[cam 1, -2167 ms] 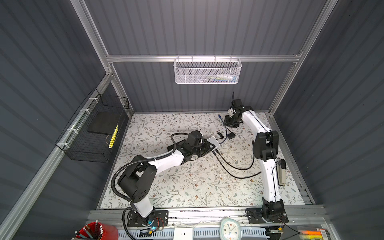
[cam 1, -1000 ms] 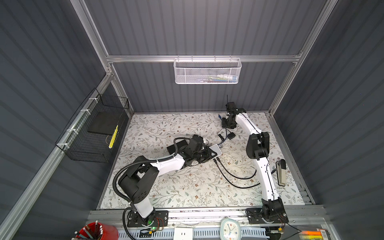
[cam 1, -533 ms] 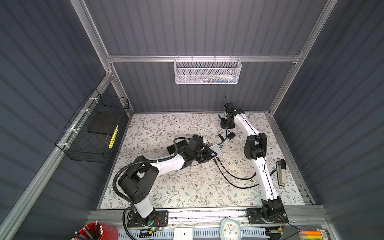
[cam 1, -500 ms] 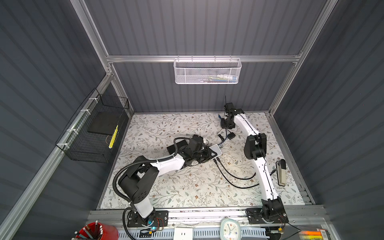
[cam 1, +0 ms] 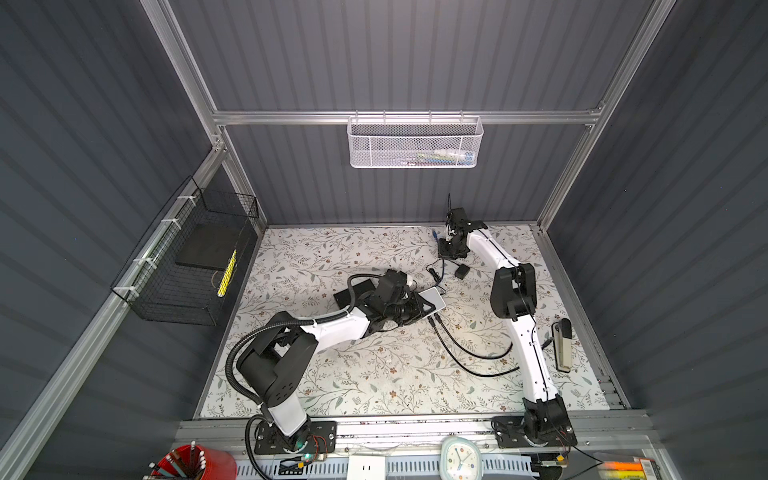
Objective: Insert the plug into the switch port
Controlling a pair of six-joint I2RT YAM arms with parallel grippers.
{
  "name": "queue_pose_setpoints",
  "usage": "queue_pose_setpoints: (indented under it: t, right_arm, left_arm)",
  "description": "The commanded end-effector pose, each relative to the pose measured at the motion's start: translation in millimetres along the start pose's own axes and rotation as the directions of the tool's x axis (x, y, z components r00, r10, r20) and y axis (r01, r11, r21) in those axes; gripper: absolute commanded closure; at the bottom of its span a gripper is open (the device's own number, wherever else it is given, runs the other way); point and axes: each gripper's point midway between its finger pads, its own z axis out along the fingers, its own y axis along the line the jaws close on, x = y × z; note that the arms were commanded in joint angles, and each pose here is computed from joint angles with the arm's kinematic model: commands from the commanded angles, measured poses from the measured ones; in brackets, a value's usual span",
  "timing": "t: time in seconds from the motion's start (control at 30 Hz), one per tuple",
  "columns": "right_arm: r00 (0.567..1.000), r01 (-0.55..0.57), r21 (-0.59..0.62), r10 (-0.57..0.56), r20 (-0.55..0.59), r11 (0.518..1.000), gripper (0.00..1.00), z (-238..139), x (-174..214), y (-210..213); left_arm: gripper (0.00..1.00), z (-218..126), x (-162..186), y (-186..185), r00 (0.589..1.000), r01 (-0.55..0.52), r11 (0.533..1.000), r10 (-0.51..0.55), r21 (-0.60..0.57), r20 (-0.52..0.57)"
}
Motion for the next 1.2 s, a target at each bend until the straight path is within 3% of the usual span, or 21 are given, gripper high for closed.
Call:
queue_pose_setpoints:
  t: [0.0,0.27,0.53,0.67,0.9,1.17]
  right_arm:
    - [0.984,-0.047,-0.134,0.069,0.164,0.990,1.00,-37,-37,27]
    - [0.917,-0.041,-0.272,0.144,0.372,0.961,1.00,-134,-77,49]
    - [0.915,-0.051,-0.464,0.228,0.333,0.884,1.00,-174,-78,87]
    - [0.928,-0.052,-0.525,0.236,0.289,0.850,1.00,-172,-72,108]
    - [0.979,-0.065,-0.634,0.174,0.111,0.770,1.00,-145,-33,163]
    - [0.998,-0.051,-0.618,0.054,-0.015,0.784,1.00,-97,12,186]
  left_arm:
    - [1.00,0,-2,-18,0.999,-0.051,0.997,0.051,0.060,0.005]
    - [1.00,8,-2,-33,0.997,-0.073,0.991,0.075,0.115,-0.007]
    - [1.00,30,7,-54,0.994,-0.094,0.980,0.101,0.175,-0.034]
    - [1.00,37,9,-53,0.994,-0.091,0.980,0.099,0.180,-0.039]
    - [1.00,50,5,-48,0.995,-0.089,0.980,0.097,0.177,-0.037]
    - [1.00,54,3,-31,0.992,-0.118,0.987,0.121,0.107,-0.024]
